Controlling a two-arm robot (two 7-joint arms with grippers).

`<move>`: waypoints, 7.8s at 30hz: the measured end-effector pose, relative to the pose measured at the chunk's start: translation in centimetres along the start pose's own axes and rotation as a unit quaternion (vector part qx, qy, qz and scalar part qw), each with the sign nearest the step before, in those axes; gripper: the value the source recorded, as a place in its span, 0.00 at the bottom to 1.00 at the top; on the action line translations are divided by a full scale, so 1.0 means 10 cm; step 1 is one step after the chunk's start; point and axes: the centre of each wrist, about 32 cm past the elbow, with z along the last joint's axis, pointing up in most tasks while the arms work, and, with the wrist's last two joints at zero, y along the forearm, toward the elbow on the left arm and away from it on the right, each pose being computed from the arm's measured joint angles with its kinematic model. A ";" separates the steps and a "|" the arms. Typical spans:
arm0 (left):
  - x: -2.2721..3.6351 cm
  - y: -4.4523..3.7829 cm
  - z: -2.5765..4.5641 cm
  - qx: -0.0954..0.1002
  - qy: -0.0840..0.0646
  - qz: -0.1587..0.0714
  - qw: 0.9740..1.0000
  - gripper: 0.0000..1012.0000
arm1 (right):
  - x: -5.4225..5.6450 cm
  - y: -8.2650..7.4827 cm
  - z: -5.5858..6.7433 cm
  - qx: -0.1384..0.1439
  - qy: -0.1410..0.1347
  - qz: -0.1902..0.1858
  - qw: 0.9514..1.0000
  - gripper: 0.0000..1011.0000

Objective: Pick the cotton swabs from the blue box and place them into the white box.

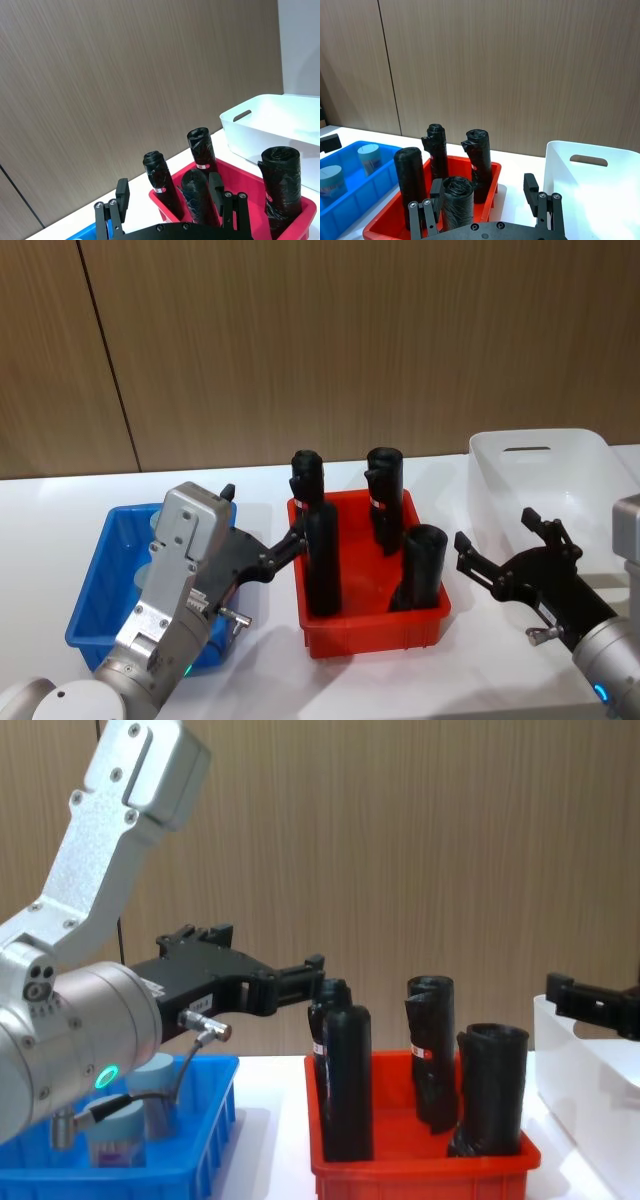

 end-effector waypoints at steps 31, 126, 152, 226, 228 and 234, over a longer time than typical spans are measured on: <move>0.191 0.115 -0.062 0.052 0.007 0.027 0.998 0.99 | 0.00 0.00 0.00 0.000 0.000 0.000 1.000 0.99; 0.844 -0.297 -0.730 0.221 0.139 0.107 0.959 0.66 | 0.00 0.00 0.00 0.000 0.000 0.000 1.000 0.99; 0.958 -0.206 -0.404 0.110 0.089 0.004 0.990 0.66 | 0.00 0.00 0.00 0.000 0.000 0.000 1.000 0.99; 1.028 -0.442 0.027 -0.043 0.085 -0.438 0.894 0.66 | 0.00 0.00 0.00 0.000 0.000 0.000 1.000 0.99; 1.030 -0.437 0.030 -0.044 0.085 -0.438 0.894 0.66 | 0.00 0.00 0.00 0.000 0.000 0.000 1.000 0.99; 1.032 -0.427 0.033 -0.044 0.085 -0.440 0.893 0.66 | 0.00 0.00 0.00 0.000 0.000 0.001 1.000 0.99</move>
